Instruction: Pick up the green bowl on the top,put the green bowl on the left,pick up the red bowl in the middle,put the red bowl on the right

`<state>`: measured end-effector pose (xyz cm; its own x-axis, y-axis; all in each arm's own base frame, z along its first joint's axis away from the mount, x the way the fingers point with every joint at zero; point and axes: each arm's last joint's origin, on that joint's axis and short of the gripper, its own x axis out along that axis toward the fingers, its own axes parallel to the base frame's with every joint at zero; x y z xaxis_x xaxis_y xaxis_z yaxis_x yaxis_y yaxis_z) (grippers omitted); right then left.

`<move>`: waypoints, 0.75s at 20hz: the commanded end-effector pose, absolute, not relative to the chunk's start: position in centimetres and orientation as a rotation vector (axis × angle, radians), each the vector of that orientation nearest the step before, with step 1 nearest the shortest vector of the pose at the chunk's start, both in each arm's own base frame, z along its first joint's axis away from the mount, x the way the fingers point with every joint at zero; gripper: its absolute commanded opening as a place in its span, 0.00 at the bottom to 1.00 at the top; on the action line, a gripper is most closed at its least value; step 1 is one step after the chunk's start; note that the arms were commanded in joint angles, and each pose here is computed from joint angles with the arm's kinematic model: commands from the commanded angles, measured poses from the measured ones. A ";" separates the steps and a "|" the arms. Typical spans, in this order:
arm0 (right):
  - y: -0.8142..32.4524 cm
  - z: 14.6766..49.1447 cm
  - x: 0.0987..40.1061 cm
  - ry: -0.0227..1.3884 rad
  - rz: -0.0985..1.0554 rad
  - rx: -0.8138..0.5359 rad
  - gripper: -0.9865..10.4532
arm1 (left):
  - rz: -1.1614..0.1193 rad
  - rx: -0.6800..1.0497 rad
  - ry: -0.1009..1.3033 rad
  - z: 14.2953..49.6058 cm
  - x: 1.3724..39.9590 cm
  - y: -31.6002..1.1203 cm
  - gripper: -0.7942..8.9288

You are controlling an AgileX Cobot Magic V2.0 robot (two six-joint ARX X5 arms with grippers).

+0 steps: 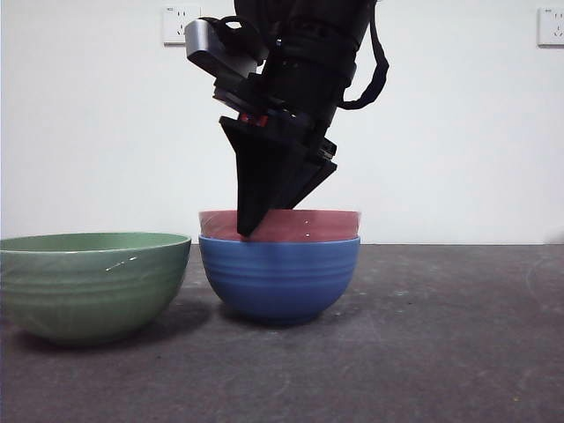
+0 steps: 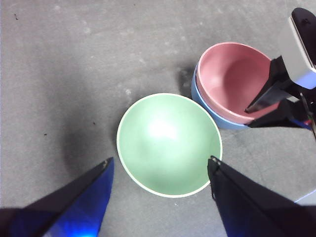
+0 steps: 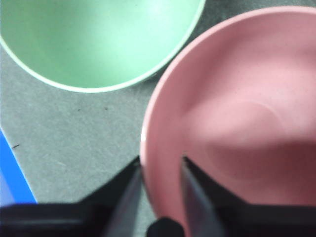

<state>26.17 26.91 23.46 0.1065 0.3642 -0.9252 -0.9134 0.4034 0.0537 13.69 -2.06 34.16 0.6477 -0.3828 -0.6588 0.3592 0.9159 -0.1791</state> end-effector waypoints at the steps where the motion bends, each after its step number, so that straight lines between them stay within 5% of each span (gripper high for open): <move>1: 27.1 23.1 26.2 1.072 1.054 -0.656 0.07 | -0.430 -0.020 0.750 34.1 13.7 -2.0 0.41; 15: 29.0 24.4 23.9 0.977 1.072 -0.785 0.08 | -0.431 -0.016 0.746 34.1 13.9 -2.0 0.41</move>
<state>24.02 28.92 23.73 0.1567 0.3219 -0.9337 -0.9495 0.3094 -0.0527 13.80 -2.07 34.18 0.6504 -0.3830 -0.6559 0.3653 0.9149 -0.1720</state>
